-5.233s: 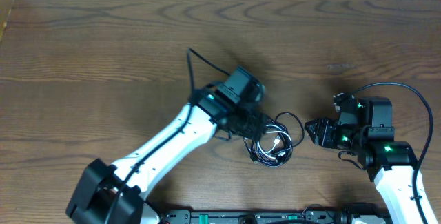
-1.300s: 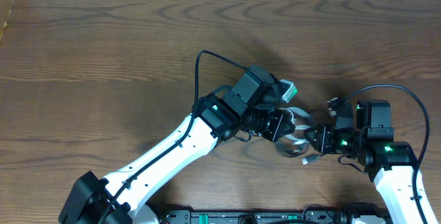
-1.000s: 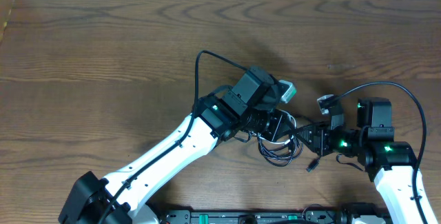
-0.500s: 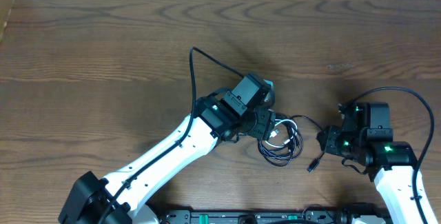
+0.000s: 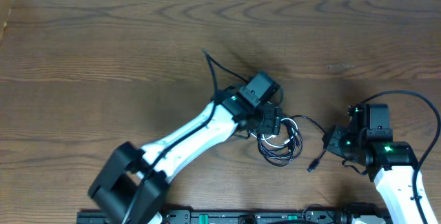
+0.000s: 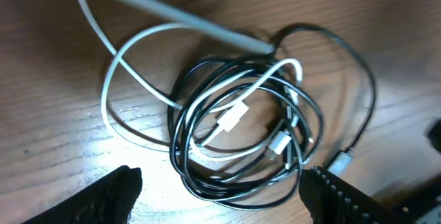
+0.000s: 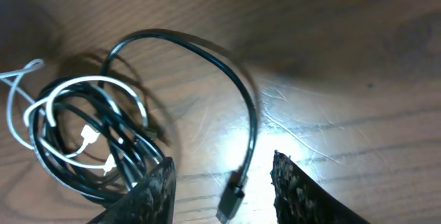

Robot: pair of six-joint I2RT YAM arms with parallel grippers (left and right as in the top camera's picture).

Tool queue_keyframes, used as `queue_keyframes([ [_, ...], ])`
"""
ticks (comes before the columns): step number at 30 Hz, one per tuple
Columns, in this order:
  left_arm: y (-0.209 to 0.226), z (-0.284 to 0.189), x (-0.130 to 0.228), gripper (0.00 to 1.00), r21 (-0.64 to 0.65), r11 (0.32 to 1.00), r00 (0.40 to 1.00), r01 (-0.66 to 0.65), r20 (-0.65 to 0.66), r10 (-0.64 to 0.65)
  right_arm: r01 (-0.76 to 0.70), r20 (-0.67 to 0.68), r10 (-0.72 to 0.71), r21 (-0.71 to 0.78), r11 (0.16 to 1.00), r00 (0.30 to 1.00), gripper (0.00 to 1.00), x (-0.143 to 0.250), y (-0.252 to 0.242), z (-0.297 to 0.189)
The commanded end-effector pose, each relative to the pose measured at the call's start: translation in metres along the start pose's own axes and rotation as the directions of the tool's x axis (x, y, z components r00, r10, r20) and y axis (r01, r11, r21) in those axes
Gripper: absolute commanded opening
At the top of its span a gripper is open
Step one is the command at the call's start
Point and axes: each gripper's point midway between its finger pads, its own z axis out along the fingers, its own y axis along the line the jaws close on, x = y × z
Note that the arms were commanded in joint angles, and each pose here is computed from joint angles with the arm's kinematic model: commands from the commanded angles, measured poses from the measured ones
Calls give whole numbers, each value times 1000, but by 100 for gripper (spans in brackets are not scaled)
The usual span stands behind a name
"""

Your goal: Untangle cables

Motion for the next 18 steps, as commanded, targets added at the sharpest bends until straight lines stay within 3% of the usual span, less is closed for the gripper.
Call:
queue_keyframes([
  [1, -14, -2, -15, 78, 27, 999, 1000, 26, 12, -27, -104, 21, 102, 101, 989, 995, 43, 0, -19, -1],
  [7, -11, 18, -11, 78, 8, 999, 998, 53, -18, -53, -190, 65, 179, 282, 940, 982, 55, 6, -54, -8],
  [18, -47, 48, 10, 72, 35, 998, 998, -58, -23, 59, -207, 70, 196, 281, 937, 978, 59, 5, -57, -8],
])
